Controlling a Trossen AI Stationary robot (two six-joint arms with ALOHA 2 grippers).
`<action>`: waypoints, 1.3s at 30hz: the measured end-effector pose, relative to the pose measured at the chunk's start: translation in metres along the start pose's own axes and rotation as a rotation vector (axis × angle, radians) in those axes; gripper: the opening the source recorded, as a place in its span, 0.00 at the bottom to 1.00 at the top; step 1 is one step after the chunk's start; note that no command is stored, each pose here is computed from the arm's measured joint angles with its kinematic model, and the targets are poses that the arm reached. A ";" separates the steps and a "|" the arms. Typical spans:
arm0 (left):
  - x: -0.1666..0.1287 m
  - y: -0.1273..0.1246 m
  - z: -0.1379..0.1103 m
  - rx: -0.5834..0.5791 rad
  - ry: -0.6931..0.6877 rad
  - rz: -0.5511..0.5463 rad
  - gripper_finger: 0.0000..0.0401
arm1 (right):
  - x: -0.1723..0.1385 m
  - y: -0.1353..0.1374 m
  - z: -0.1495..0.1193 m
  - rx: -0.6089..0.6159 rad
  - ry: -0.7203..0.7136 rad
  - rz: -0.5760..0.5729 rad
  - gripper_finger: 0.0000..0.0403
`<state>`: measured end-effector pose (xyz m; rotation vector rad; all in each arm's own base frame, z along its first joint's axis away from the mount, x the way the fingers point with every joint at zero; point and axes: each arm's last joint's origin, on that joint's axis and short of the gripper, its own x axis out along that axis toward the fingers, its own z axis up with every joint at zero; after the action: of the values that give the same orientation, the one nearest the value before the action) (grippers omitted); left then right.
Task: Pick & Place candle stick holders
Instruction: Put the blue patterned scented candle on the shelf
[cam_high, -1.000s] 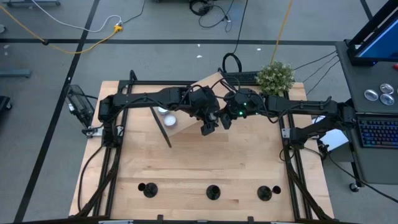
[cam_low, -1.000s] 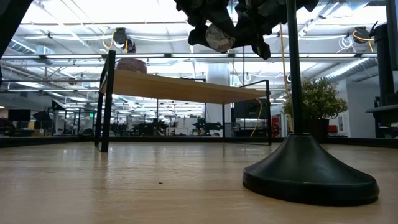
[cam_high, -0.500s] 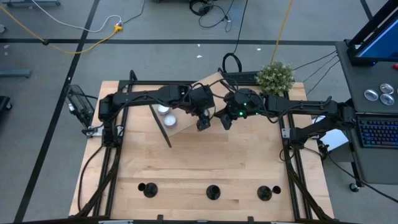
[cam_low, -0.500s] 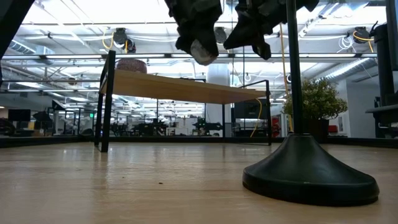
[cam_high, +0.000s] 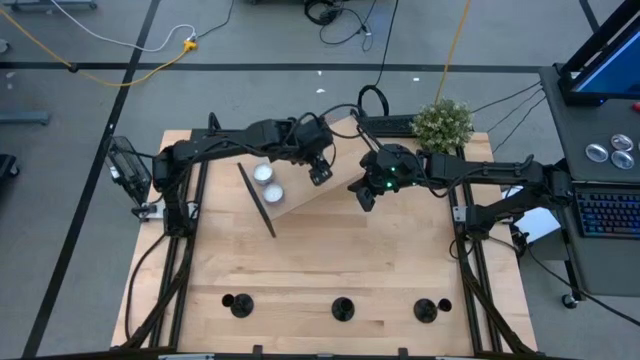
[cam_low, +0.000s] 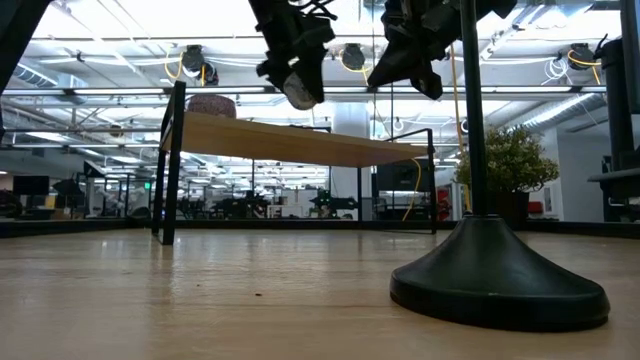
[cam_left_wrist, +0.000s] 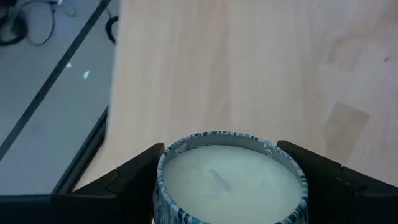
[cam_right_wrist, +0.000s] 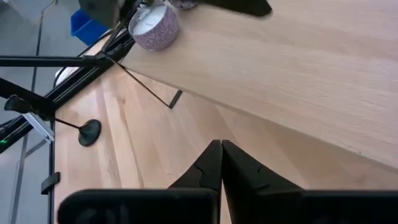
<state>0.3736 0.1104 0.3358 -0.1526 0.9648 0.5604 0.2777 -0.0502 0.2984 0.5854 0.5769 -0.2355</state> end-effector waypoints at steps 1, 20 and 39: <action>-0.004 0.003 -0.001 -0.006 0.002 0.009 0.73 | 0.000 0.000 0.000 -0.001 0.001 -0.001 0.00; -0.027 -0.002 -0.043 -0.164 -0.161 -0.017 0.73 | 0.000 0.000 0.000 -0.037 0.002 -0.002 0.00; 0.006 -0.002 -0.102 -0.293 -0.368 0.023 0.75 | 0.000 0.001 0.002 -0.028 -0.019 0.008 0.00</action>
<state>0.3023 0.0742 0.2721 -0.2894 0.5241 0.7214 0.2789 -0.0505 0.3001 0.5579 0.5587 -0.2244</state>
